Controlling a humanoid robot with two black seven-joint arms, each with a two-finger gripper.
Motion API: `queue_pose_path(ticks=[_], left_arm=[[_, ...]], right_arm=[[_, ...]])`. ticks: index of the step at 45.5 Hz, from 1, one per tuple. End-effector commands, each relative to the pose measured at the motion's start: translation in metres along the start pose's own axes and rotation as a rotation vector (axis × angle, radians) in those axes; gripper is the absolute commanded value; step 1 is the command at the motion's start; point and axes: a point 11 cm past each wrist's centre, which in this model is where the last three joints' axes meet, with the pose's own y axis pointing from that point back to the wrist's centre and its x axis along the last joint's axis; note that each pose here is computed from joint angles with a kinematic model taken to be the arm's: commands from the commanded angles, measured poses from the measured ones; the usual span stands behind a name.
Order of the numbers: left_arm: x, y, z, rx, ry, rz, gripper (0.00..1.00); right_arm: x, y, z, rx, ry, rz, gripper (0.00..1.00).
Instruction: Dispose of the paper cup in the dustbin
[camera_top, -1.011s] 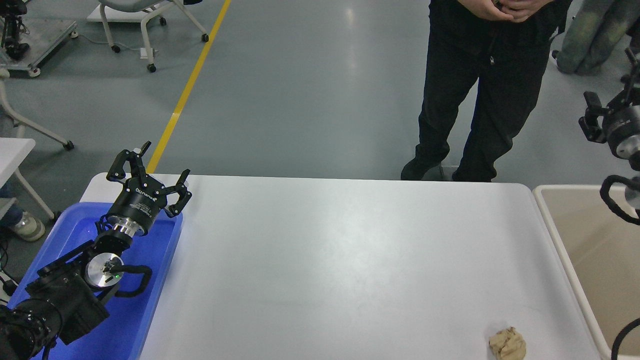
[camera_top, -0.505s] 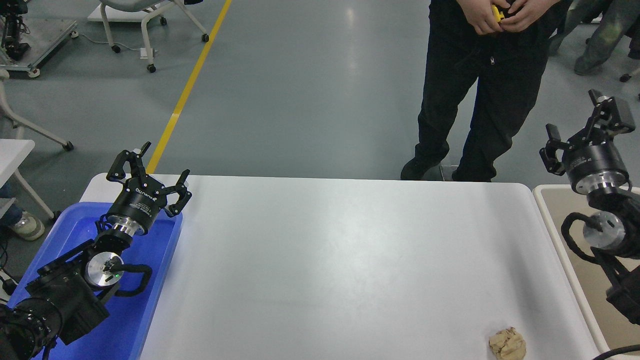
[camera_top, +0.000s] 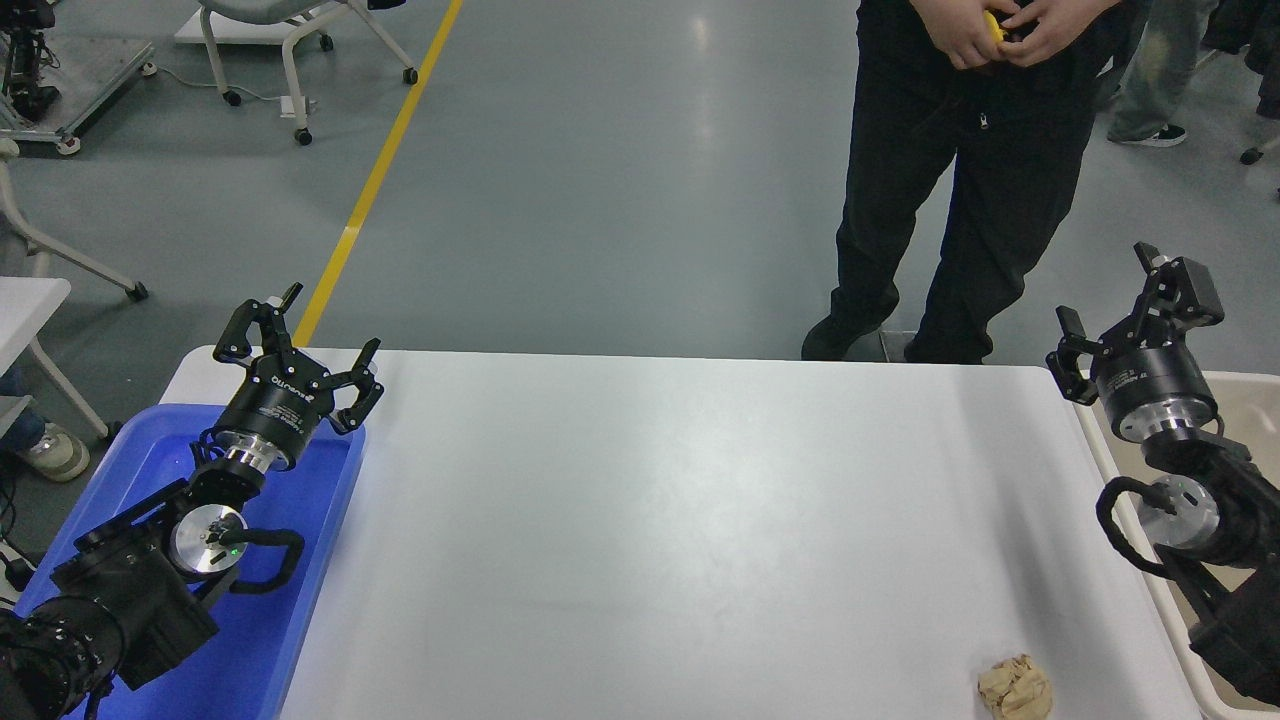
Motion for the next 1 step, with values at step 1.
queue_pose_path(ticks=[1], left_arm=[[-0.0003, -0.0001, -0.0004, 0.001, 0.001, -0.001, 1.0]], right_arm=[[0.0007, 0.004, 0.0071, -0.015, -0.005, -0.003, 0.99]])
